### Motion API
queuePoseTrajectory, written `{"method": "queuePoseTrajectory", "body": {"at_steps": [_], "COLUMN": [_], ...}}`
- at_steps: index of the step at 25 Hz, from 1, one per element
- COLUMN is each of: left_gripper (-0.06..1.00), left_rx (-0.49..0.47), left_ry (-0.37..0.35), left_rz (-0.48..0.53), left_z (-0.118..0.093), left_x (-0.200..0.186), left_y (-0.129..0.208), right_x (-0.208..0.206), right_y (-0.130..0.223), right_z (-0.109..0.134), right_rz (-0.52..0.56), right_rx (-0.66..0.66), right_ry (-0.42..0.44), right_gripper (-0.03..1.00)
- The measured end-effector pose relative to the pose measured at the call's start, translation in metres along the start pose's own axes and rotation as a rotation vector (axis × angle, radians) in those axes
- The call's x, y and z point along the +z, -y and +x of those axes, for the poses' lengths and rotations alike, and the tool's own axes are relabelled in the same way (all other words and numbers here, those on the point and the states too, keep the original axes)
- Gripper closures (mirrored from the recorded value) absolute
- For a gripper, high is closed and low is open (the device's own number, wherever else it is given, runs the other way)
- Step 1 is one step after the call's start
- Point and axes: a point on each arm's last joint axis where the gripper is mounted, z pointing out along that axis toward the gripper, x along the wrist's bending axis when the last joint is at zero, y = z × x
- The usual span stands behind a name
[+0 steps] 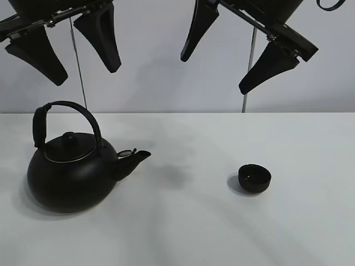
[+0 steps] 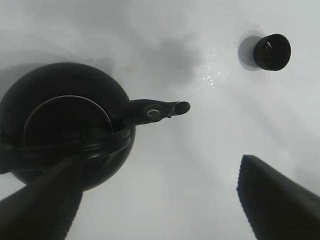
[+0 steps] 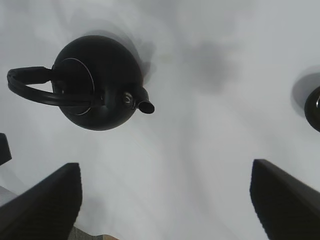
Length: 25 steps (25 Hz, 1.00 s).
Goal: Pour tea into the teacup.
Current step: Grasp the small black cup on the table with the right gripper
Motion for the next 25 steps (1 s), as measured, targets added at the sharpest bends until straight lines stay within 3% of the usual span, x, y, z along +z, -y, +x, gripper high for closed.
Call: {"method": "queuePoseTrajectory", "body": {"at_steps": [6, 11, 18, 25], "left_gripper": [0.33, 0.33, 0.33, 0.33], "left_rx": [0.0, 0.0, 0.0, 0.0], "left_ry": [0.0, 0.0, 0.0, 0.0], "left_rz": [0.0, 0.0, 0.0, 0.0], "left_z": [0.0, 0.0, 0.0, 0.0], "left_x": [0.0, 0.0, 0.0, 0.0], "left_y": [0.0, 0.0, 0.0, 0.0], "right_x": [0.0, -0.002, 0.029, 0.075], "right_y": [0.0, -0.002, -0.006, 0.008], "right_z": [-0.005, -0.019, -0.052, -0.079], "right_rz": [0.002, 0.009, 0.094, 0.097], "right_rx": [-0.108, -0.316, -0.376, -0.385], "right_ry": [0.05, 0.207, 0.432, 0.442], "right_gripper": [0.34, 0.34, 0.34, 0.34]}}
